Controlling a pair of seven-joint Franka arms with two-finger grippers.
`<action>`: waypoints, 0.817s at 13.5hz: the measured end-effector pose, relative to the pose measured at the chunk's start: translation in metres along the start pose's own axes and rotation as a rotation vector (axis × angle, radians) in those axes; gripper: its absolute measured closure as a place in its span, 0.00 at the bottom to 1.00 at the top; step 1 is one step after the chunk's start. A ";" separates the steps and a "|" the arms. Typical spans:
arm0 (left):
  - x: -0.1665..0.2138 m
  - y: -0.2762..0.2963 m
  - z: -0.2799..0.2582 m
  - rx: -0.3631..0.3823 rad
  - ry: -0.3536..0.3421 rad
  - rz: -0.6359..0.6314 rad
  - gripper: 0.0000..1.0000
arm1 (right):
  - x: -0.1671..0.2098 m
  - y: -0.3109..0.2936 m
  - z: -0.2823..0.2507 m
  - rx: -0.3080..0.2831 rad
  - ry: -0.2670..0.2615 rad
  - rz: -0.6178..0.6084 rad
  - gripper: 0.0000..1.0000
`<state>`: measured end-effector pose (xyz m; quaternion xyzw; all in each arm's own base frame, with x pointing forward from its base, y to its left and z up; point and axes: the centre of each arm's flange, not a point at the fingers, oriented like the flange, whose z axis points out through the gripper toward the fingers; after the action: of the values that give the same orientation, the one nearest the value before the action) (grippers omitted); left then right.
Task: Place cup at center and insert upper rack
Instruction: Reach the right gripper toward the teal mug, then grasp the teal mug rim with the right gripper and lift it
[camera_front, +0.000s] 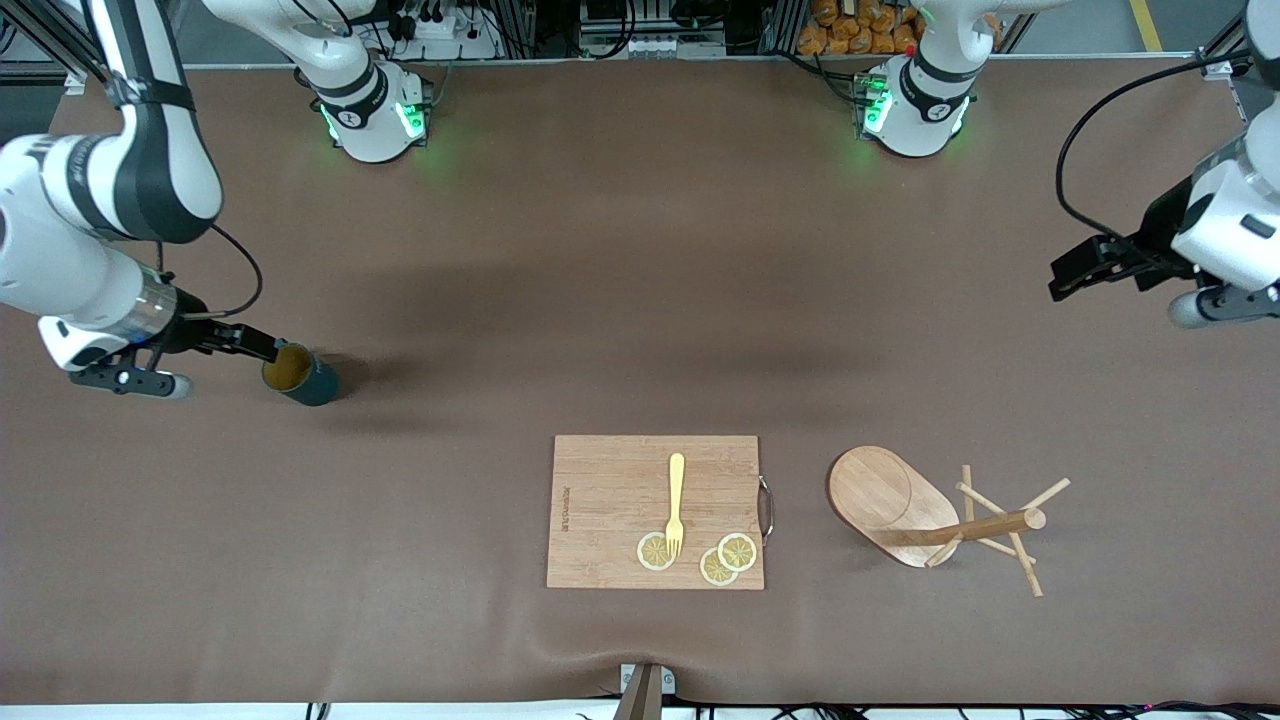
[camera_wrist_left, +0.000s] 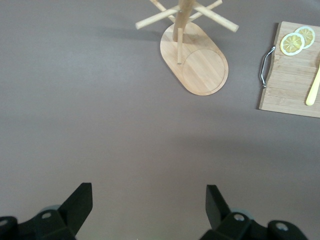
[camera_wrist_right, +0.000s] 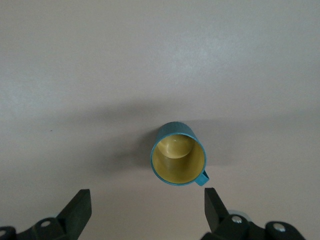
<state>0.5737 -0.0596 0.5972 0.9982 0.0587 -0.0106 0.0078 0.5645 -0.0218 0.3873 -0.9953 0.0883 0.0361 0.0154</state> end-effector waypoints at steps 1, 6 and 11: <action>0.003 0.003 0.004 -0.001 0.001 0.005 0.00 | 0.002 0.000 0.013 0.001 -0.006 0.022 0.00; 0.001 0.017 0.003 -0.005 0.009 0.027 0.00 | 0.016 -0.002 0.074 0.033 -0.054 0.151 0.00; -0.003 0.022 -0.002 -0.006 0.014 0.034 0.00 | 0.020 0.002 0.124 0.032 -0.073 0.244 0.00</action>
<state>0.5736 -0.0822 0.5993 0.9991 0.0420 -0.0035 0.0106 0.5752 -0.0225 0.2620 -0.9748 0.2088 0.0725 0.0298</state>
